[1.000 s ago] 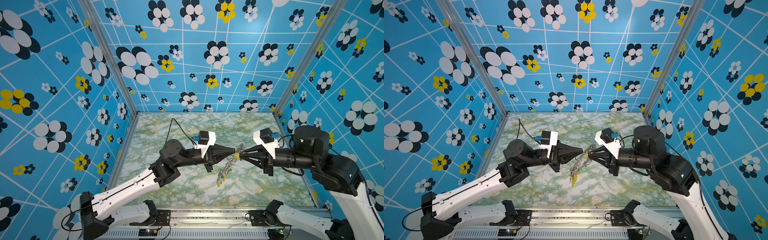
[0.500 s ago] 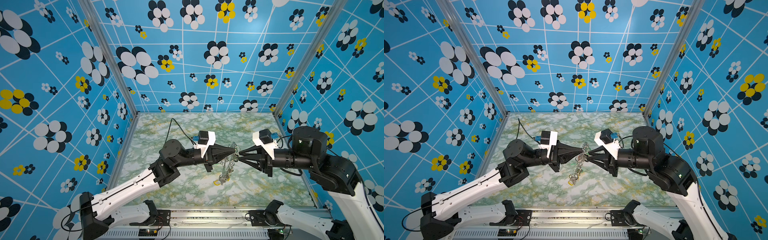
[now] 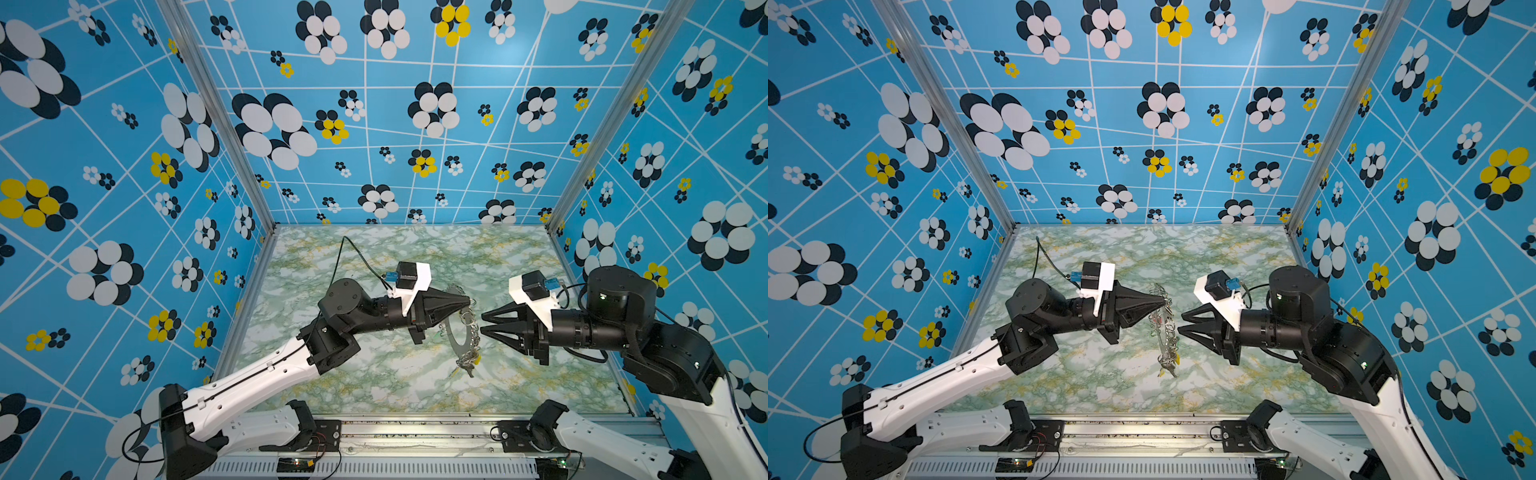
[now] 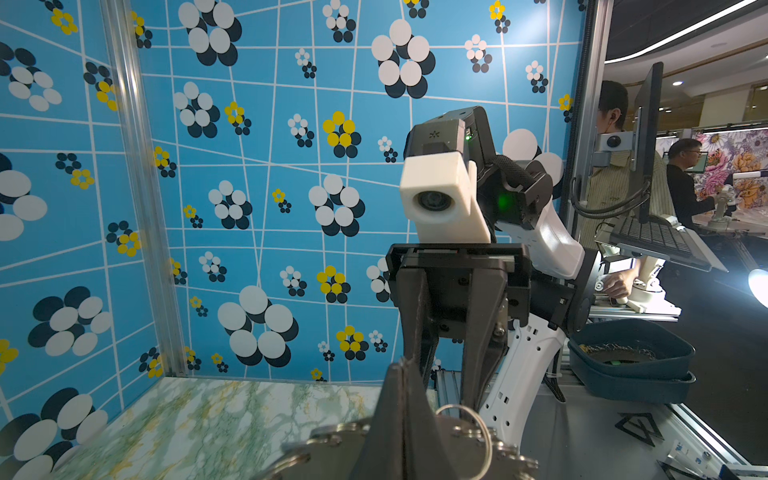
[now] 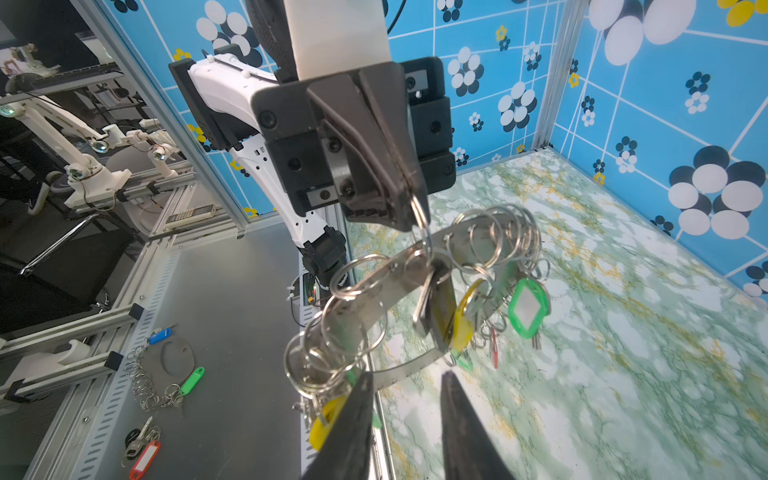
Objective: Put the keys on the keyring
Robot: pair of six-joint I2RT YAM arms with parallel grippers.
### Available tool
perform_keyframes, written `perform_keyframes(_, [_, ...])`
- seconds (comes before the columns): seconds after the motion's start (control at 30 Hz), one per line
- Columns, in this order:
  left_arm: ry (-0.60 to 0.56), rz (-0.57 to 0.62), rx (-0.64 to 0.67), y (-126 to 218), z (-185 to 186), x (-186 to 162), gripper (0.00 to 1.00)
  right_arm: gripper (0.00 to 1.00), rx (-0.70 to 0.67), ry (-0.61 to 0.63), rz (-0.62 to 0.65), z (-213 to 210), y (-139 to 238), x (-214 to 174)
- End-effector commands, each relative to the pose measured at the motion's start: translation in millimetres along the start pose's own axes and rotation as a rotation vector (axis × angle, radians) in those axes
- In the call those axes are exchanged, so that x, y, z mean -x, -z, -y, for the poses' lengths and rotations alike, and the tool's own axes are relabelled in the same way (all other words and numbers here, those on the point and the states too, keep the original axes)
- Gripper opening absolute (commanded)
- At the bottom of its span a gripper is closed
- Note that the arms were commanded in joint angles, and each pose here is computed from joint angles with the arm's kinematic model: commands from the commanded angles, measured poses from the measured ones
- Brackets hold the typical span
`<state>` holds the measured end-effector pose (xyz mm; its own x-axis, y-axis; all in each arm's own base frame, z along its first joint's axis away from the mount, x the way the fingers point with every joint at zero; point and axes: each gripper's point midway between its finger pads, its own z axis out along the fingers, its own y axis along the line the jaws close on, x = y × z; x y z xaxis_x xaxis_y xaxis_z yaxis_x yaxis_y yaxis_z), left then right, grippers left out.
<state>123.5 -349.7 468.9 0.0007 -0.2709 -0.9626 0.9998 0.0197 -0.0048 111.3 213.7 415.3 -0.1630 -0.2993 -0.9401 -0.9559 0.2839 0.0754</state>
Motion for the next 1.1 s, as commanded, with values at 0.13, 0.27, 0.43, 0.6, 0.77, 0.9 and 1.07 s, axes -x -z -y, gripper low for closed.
perform_keyframes(0.13, [-0.058, 0.114, -0.019, 5.9, 10.8, 44.7, 0.0, 0.28, 0.046, 0.003, 0.053, 0.3, -11.7, 10.1])
perform_keyframes(0.27, [-0.059, 0.116, -0.019, 6.3, 11.1, 45.6, 0.0, 0.28, 0.035, 0.008, 0.046, 4.6, -15.5, 8.0])
perform_keyframes(0.43, [-0.06, 0.115, -0.016, 5.8, 10.2, 44.9, 0.0, 0.28, 0.063, 0.005, 0.071, 2.0, -18.0, 13.9])
perform_keyframes(0.6, [-0.062, 0.114, -0.011, 5.0, 8.7, 43.5, 0.0, 0.27, 0.081, -0.007, 0.077, 1.9, -25.3, 12.1])
perform_keyframes(0.77, [-0.062, 0.118, -0.013, 5.3, 9.5, 45.5, 0.0, 0.24, 0.06, -0.01, 0.062, 6.3, -31.6, 8.3])
perform_keyframes(0.9, [-0.06, 0.12, -0.012, 5.3, 9.4, 46.2, 0.0, 0.18, 0.032, 0.0, 0.061, 9.8, -31.5, 8.5])
perform_keyframes(1.07, [-0.059, 0.116, -0.011, 5.9, 9.6, 45.1, 0.0, 0.04, 0.007, 0.007, 0.064, 11.0, -27.0, 9.8])
